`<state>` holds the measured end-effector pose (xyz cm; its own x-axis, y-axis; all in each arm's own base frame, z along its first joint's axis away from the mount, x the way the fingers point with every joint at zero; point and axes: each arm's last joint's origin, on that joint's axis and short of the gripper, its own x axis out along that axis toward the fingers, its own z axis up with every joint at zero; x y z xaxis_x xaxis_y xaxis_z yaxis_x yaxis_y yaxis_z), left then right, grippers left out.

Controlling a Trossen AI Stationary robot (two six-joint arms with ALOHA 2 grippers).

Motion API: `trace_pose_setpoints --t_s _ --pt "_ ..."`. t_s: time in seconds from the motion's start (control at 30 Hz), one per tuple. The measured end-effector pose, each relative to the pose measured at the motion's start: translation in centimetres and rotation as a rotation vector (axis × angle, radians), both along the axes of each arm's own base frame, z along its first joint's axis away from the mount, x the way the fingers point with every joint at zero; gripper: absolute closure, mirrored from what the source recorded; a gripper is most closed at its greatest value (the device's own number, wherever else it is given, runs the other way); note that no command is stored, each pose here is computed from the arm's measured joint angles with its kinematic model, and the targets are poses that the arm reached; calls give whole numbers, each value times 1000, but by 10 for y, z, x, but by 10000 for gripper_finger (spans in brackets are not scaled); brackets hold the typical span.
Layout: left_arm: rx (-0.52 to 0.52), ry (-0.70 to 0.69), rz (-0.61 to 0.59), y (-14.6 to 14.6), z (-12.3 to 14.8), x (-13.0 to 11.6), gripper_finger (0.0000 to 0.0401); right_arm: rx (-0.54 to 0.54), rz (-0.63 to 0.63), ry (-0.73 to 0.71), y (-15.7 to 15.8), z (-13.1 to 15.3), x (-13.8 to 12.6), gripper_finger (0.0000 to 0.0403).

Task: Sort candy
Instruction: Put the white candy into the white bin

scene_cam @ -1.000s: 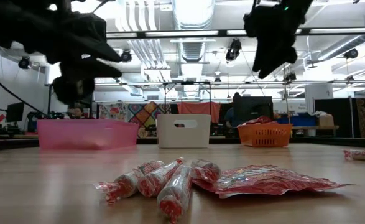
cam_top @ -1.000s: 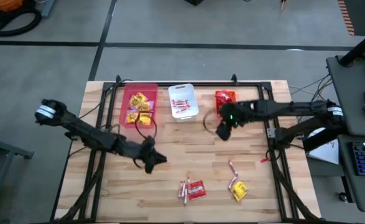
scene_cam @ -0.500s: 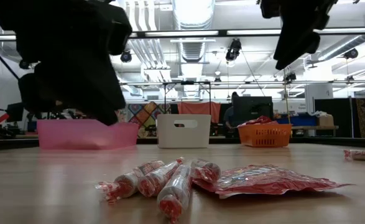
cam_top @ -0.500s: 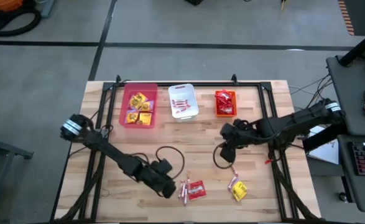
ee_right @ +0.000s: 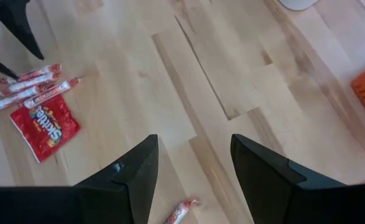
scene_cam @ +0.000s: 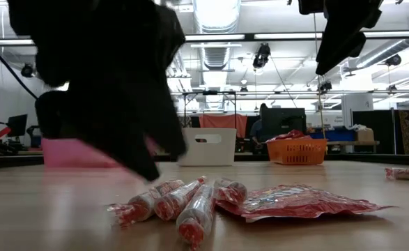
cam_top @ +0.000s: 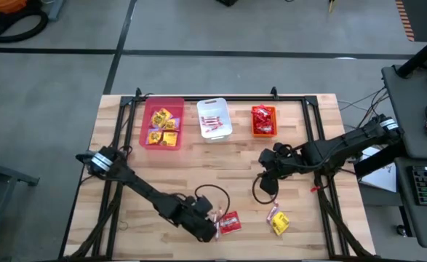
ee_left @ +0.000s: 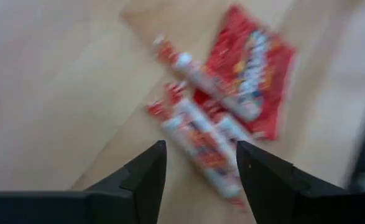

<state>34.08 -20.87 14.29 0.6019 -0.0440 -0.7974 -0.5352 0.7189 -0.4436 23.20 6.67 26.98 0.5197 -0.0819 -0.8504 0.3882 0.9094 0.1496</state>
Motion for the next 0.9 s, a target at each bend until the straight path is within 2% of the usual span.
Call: trace_pose_setpoints --t_s 0.27,0.57,0.73,0.9 --pt "98 145 19 -9 -4 15 224 -1 13 2 2 0 -1 209" --pt "155 222 17 -9 -6 15 254 -7 42 6 7 -1 -3 209" --pt "169 235 4 -9 -7 12 298 -13 46 16 7 -5 -4 210" --pt "188 253 -12 -9 -8 10 371 -31 49 26 7 -11 -5 216"
